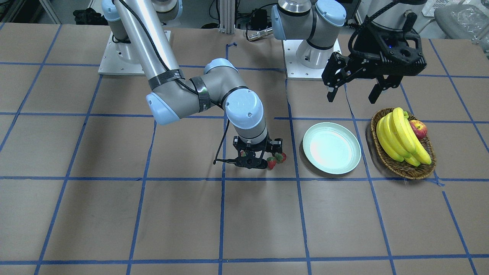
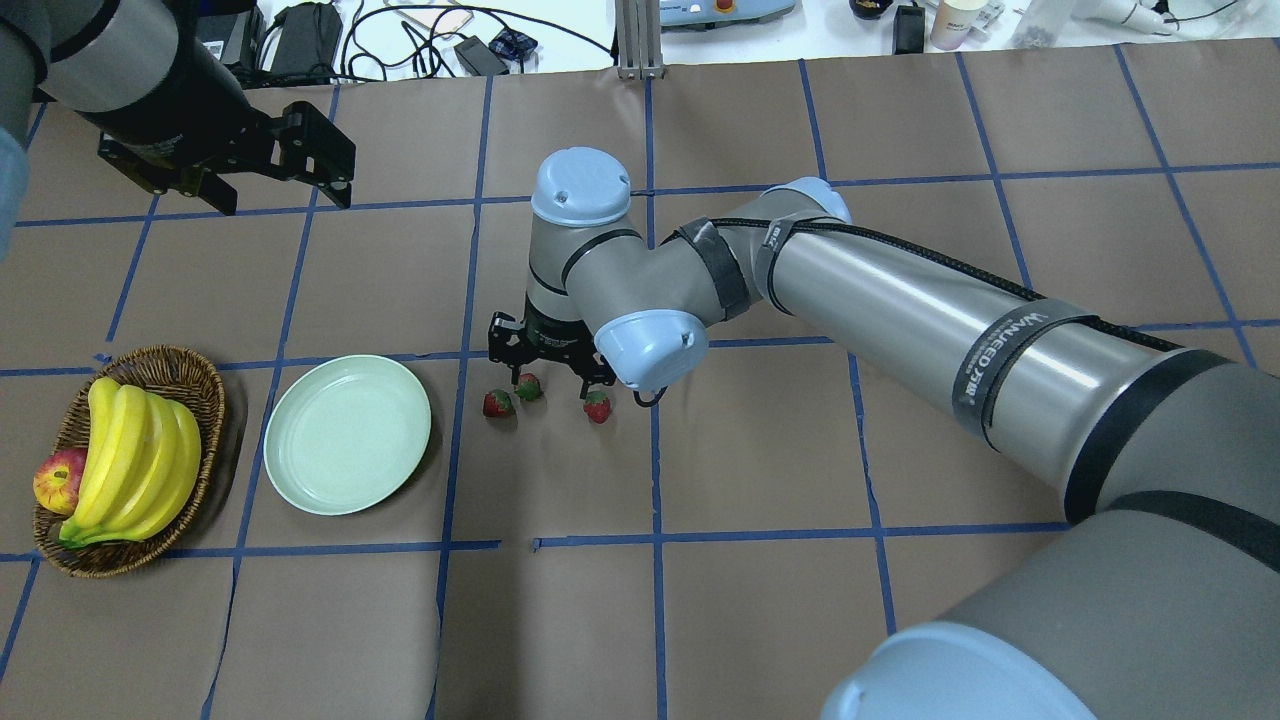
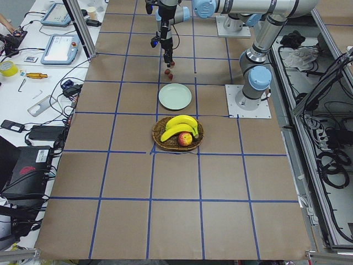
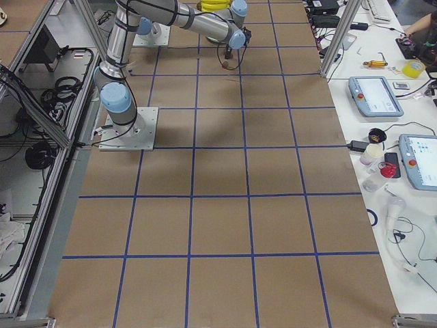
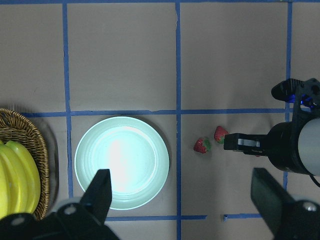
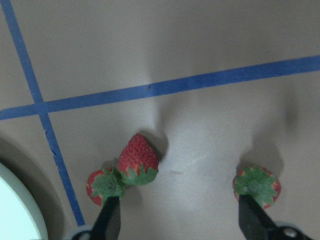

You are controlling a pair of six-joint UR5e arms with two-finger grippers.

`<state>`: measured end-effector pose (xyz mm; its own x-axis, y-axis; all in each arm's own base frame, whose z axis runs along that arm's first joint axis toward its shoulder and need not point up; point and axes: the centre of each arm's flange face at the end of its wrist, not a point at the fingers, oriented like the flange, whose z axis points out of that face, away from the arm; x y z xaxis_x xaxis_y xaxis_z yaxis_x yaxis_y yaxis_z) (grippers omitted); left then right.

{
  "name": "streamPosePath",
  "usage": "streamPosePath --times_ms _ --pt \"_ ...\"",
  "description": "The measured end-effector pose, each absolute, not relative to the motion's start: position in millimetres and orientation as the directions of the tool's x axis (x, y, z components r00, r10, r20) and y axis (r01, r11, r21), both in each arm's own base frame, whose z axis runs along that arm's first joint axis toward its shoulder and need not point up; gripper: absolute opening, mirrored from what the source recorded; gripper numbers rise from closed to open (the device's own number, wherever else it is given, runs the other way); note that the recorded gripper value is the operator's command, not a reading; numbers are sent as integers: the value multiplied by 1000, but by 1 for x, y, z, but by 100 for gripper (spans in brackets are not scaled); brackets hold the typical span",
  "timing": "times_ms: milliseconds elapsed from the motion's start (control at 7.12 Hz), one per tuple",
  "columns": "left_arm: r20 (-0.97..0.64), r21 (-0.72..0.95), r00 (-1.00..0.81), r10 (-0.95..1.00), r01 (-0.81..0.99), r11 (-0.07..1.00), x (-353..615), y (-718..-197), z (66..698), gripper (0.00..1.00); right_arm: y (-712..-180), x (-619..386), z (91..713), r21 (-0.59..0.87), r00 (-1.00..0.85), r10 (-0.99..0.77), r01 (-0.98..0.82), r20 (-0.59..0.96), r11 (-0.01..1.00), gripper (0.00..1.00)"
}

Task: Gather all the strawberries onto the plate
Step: 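Carry the strawberry toward the plate and release it beside the others, then raise the right arm away while the left gripper reaches toward the strawberries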

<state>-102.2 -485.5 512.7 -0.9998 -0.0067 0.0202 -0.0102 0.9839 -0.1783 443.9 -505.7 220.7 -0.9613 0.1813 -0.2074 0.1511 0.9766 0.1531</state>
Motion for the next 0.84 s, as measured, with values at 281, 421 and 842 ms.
streamPosePath --times_ms 281,421,842 --pt "29 -101 -1000 4 1 995 -105 -486 464 100 -515 394 262 109 -977 189 178 -97 978 100" --pt "33 -65 -999 23 20 998 -107 -486 428 98 -525 349 282 106 -977 205 199 -50 974 100" --pt "44 34 -964 261 262 964 -138 -483 332 93 -529 204 354 36 -985 170 170 1 985 100"
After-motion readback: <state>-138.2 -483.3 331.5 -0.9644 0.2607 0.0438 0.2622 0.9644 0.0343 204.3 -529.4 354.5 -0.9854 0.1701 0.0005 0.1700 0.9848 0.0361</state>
